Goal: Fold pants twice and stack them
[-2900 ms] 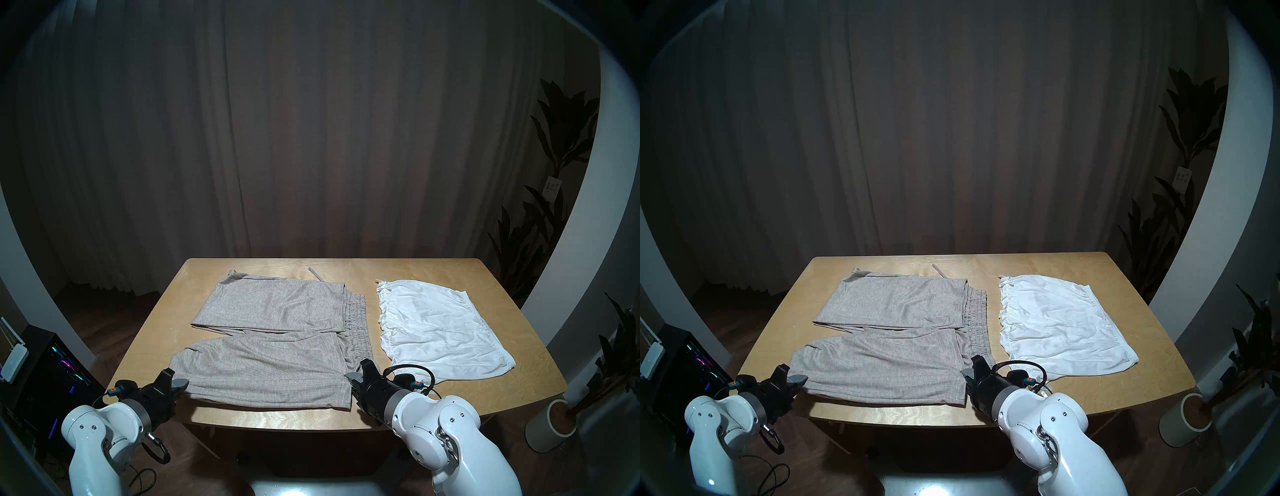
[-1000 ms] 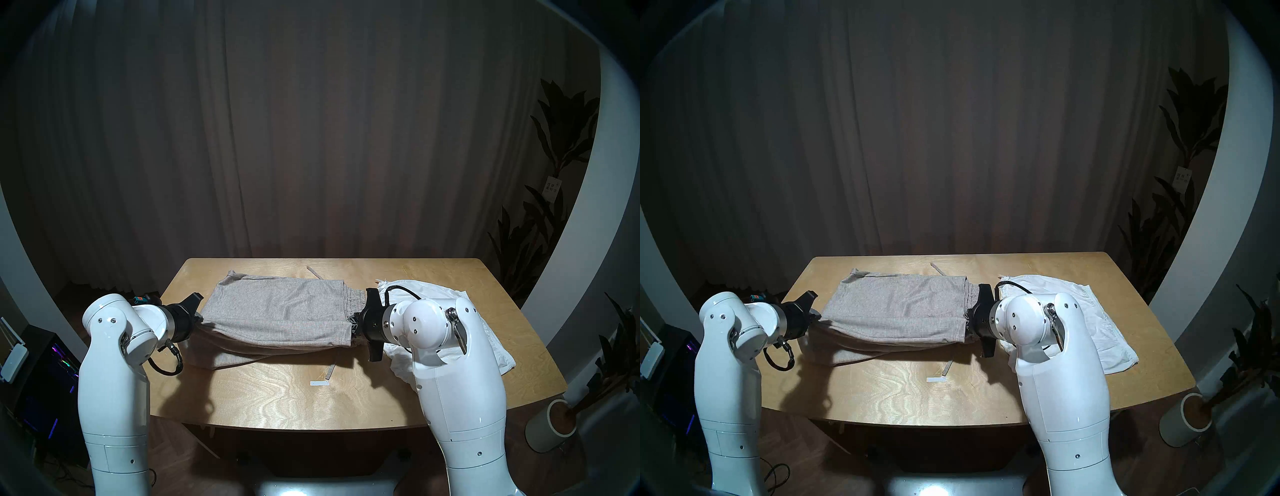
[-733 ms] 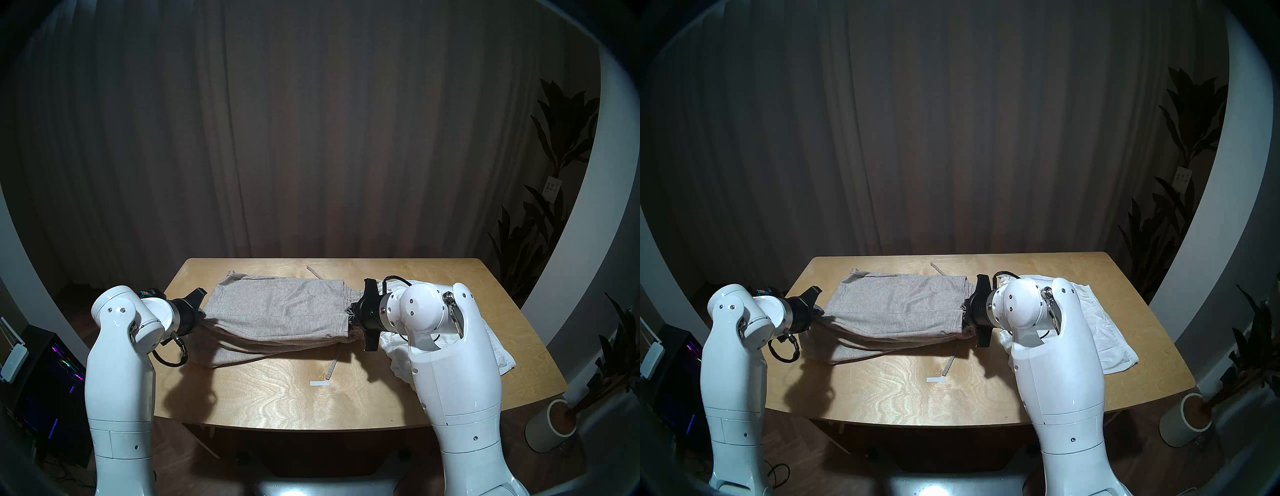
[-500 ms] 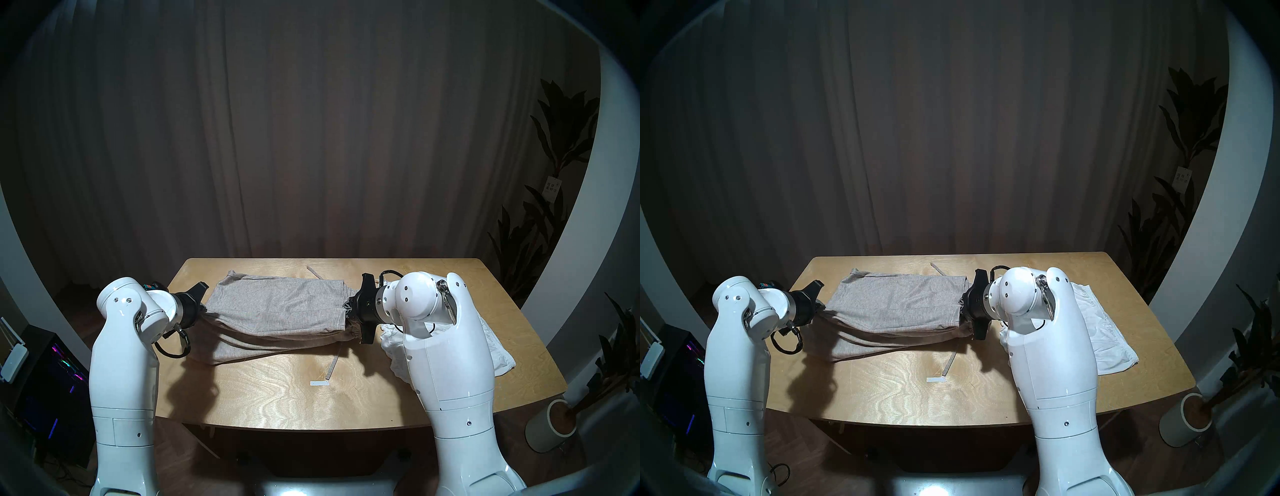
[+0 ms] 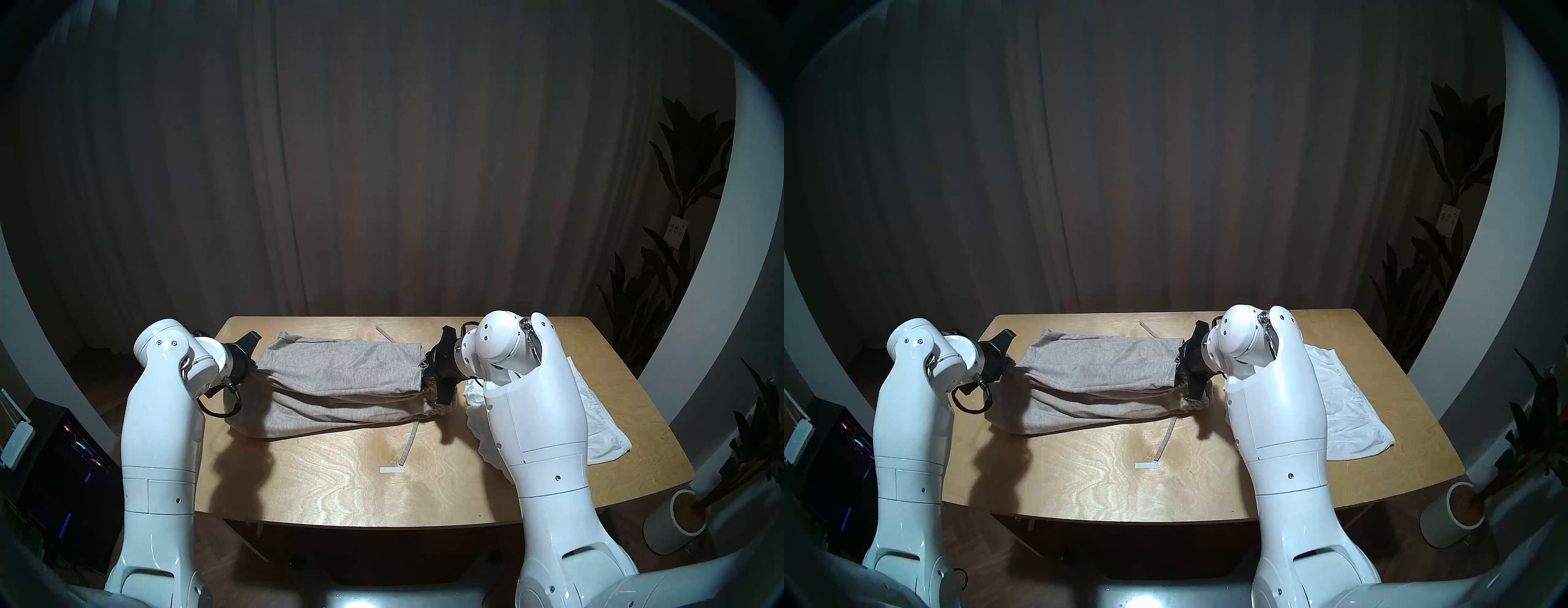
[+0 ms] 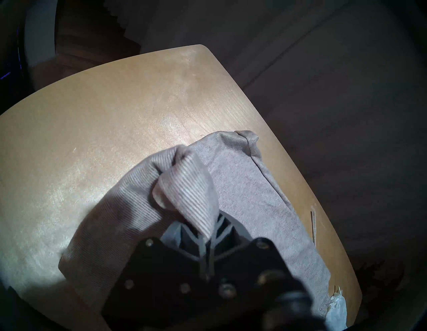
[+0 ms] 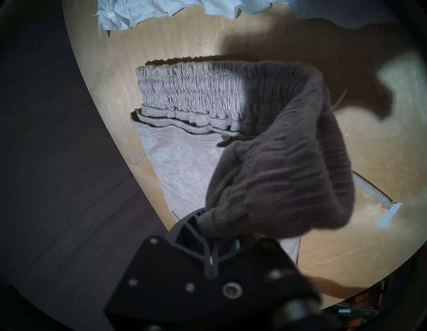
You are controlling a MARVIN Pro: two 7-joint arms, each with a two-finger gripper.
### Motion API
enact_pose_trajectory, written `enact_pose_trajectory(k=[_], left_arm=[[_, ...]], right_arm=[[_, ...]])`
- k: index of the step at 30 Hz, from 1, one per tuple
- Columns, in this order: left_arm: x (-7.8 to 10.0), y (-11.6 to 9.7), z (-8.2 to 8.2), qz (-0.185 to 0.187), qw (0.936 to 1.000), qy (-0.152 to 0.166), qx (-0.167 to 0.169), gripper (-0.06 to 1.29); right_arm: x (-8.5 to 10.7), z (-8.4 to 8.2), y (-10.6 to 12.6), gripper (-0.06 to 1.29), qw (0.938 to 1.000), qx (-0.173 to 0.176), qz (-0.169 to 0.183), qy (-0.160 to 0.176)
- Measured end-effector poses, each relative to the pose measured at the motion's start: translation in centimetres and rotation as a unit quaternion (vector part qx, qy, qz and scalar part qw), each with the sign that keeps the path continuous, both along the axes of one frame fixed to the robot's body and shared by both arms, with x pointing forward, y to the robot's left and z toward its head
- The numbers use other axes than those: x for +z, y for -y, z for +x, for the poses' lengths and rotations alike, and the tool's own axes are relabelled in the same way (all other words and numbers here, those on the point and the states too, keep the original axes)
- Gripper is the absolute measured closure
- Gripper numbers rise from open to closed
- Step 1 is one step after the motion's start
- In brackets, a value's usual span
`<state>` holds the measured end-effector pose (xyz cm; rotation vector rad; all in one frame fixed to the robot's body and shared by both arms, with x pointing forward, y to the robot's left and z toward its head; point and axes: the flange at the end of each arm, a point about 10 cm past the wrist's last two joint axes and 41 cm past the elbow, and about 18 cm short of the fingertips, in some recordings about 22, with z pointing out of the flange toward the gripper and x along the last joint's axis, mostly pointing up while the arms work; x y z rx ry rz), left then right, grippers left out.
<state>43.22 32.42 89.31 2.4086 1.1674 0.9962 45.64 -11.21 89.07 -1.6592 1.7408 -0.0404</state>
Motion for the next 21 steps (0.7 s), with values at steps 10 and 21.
enact_pose_trajectory(k=[10,21], left_arm=[[0.5,0.1,2.1,0.008,0.9999,-0.007,0.007,1.26],[0.4,0.6,5.0,0.008,0.9997,-0.017,0.015,1.26]], right_arm=[[0.3,2.4,0.1,1.26,0.9997,-0.020,0.006,-0.014],[0.4,5.4,-0.3,1.26,0.9987,-0.031,0.003,-0.039]])
